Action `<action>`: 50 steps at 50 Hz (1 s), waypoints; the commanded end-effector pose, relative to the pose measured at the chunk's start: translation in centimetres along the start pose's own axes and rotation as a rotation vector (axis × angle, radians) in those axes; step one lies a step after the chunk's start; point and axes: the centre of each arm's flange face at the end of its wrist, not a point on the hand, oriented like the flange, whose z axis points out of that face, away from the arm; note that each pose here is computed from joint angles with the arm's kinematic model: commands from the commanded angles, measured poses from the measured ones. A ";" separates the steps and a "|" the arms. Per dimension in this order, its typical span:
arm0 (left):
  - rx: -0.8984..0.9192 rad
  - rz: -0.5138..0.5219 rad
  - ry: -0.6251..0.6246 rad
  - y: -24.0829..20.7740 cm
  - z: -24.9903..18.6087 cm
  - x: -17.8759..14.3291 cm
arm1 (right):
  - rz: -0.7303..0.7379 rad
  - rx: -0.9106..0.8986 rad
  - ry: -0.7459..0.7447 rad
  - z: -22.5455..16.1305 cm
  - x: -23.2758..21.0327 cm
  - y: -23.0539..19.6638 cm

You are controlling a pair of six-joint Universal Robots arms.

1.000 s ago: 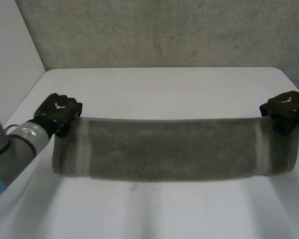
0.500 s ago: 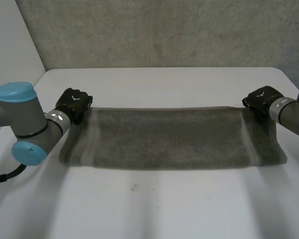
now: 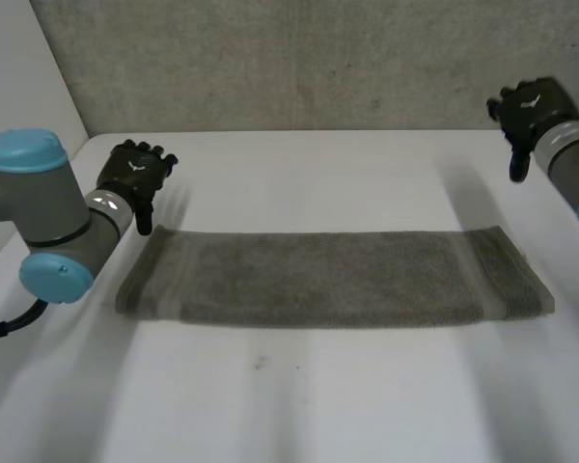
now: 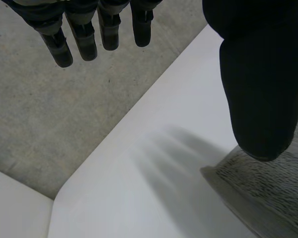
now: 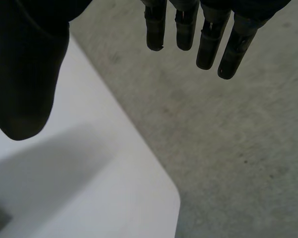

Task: Fold the towel.

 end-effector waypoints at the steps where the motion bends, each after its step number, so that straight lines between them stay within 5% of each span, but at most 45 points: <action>1: -0.034 -0.023 0.015 -0.8 -3.3 -0.2 | 0.090 0.037 -0.048 -3.5 0.7 -2.0; 19: -0.068 -0.191 0.034 0.4 -10.0 1.3 | 0.202 -0.204 -0.249 -12.8 -3.7 7.5; 44: -0.068 -0.193 0.036 0.7 -10.1 1.5 | 0.101 -0.262 -0.257 -11.3 -5.5 13.8; 50: -0.070 -0.194 0.035 0.8 -10.1 1.5 | 0.082 -0.296 -0.120 -10.5 -1.6 14.4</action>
